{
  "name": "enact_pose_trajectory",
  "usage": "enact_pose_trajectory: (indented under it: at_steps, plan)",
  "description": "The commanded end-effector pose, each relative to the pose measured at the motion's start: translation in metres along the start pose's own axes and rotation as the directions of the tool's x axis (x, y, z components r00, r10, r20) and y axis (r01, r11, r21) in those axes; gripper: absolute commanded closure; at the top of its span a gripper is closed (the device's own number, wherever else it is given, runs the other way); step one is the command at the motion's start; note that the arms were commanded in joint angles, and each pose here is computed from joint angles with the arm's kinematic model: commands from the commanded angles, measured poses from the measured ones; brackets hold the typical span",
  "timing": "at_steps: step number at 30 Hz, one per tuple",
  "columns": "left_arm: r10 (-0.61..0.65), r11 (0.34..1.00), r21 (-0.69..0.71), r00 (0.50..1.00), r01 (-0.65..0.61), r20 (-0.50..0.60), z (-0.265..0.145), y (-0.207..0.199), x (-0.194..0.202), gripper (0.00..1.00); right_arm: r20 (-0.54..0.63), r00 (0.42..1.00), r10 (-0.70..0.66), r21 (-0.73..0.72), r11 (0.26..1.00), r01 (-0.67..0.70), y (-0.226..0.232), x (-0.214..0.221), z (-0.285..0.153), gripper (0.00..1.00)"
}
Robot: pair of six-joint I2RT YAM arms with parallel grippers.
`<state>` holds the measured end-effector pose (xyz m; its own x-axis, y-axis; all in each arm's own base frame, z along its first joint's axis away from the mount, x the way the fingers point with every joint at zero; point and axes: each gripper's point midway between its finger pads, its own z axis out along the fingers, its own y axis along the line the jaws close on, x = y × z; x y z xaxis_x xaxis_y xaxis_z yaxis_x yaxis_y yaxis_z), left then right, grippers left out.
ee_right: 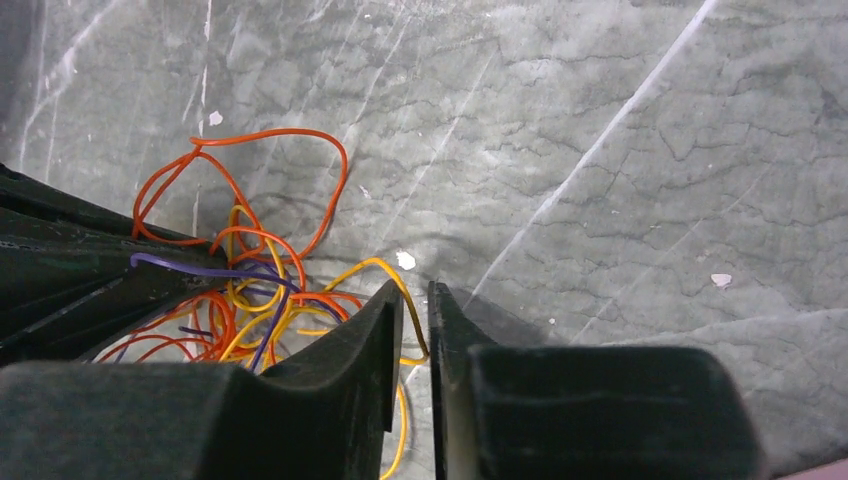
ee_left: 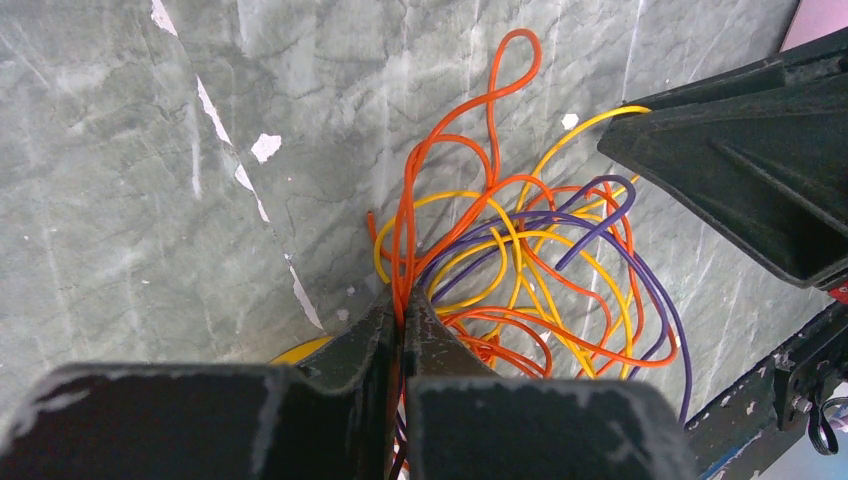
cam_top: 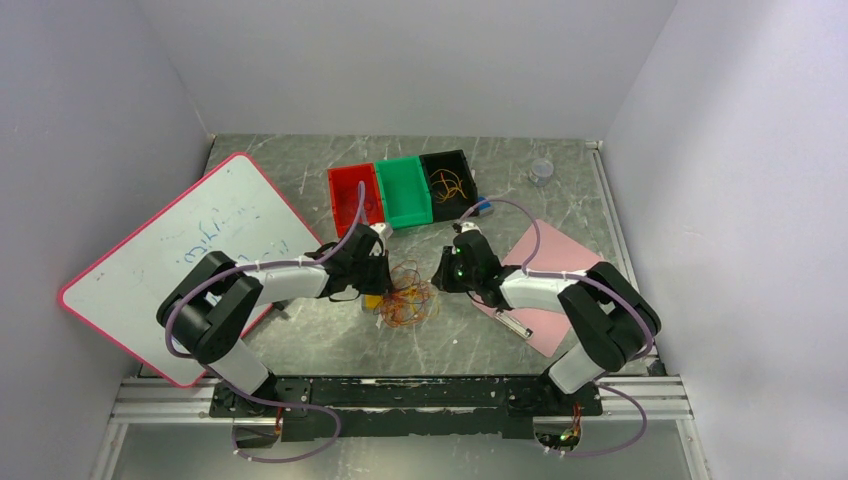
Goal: Untangle the cables
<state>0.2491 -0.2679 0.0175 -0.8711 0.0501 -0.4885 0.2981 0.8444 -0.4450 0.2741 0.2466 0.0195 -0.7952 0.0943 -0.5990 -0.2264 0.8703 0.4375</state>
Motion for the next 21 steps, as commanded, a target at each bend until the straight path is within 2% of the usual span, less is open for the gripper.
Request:
enact_pose_trajectory:
  at_steps: [1,6,13,21]
  plan:
    - [0.026,1.0,0.002,0.999,-0.026,0.027,-0.001,-0.001,-0.007,0.93,0.034,0.999,-0.003,-0.027,1.0,0.004,0.005,-0.01,0.001,0.85]
    - [0.023,1.0,-0.004,0.999,-0.023,0.023,0.001,0.0,-0.006,0.93,0.07,0.997,-0.013,-0.028,0.999,0.015,0.007,-0.022,-0.008,1.0]
    - [0.019,1.0,-0.004,1.0,-0.019,0.024,0.001,0.0,-0.007,0.93,0.195,0.979,-0.057,0.01,0.998,0.056,0.014,-0.064,-0.041,1.0]
    - [0.024,1.0,-0.003,0.999,-0.024,0.022,0.003,-0.001,-0.008,0.93,0.341,0.933,-0.115,0.077,0.993,0.094,0.021,-0.117,-0.095,1.0]
